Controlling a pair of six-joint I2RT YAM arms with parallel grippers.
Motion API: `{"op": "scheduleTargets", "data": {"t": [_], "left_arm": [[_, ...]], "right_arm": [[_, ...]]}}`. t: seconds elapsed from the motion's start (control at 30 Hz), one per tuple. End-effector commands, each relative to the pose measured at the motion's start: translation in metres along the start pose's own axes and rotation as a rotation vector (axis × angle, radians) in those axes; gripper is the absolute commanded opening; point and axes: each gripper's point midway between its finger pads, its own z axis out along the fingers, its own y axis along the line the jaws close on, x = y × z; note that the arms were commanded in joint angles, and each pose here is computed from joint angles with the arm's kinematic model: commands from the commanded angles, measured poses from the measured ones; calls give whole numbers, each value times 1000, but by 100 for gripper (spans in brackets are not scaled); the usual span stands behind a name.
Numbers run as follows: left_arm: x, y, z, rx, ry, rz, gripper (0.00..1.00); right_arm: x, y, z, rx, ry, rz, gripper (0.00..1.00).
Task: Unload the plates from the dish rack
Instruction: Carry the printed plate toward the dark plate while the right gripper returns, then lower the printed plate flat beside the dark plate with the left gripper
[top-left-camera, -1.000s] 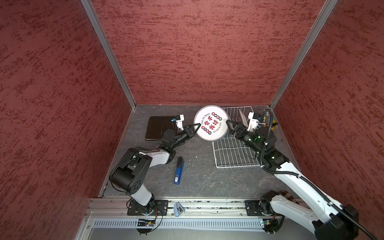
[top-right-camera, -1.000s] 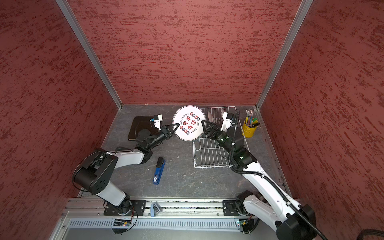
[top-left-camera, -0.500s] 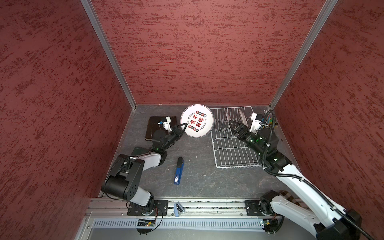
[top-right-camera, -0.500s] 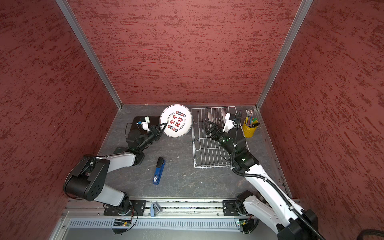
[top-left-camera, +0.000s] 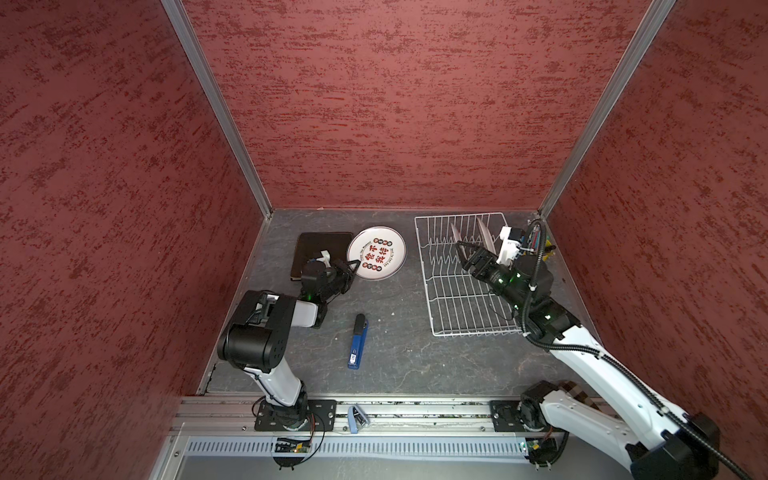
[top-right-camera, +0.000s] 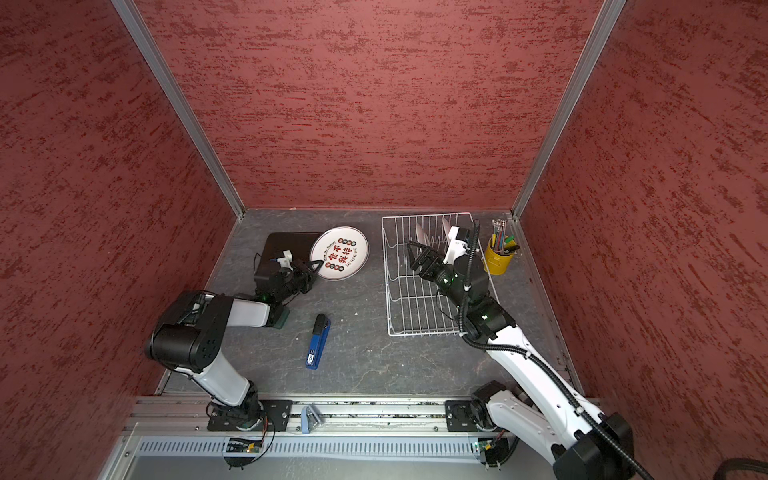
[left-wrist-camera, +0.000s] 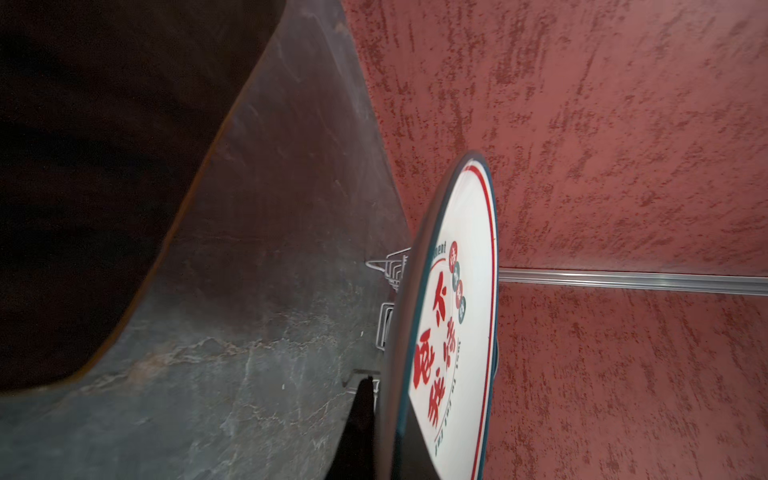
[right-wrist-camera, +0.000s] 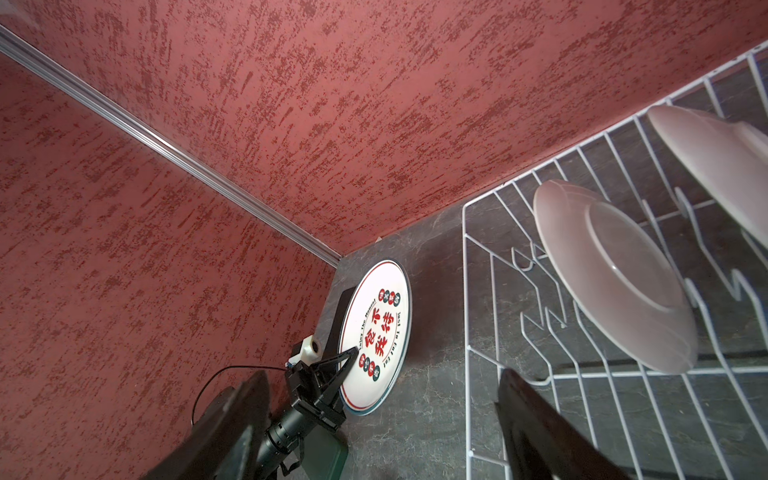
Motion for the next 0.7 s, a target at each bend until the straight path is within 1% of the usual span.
{"op": "scheduleTargets", "data": {"t": [0.0, 0.33, 0.67], "left_arm": [[-6, -17, 5, 24, 5, 28, 0], [-13, -7, 13, -122, -9, 103, 0], [-13, -6, 34, -138, 19, 110, 0]], "right_arm": [[0, -6, 1, 22, -4, -10, 86], [4, -8, 3, 27, 15, -11, 86], [1, -9, -1, 34, 0, -12, 87]]}}
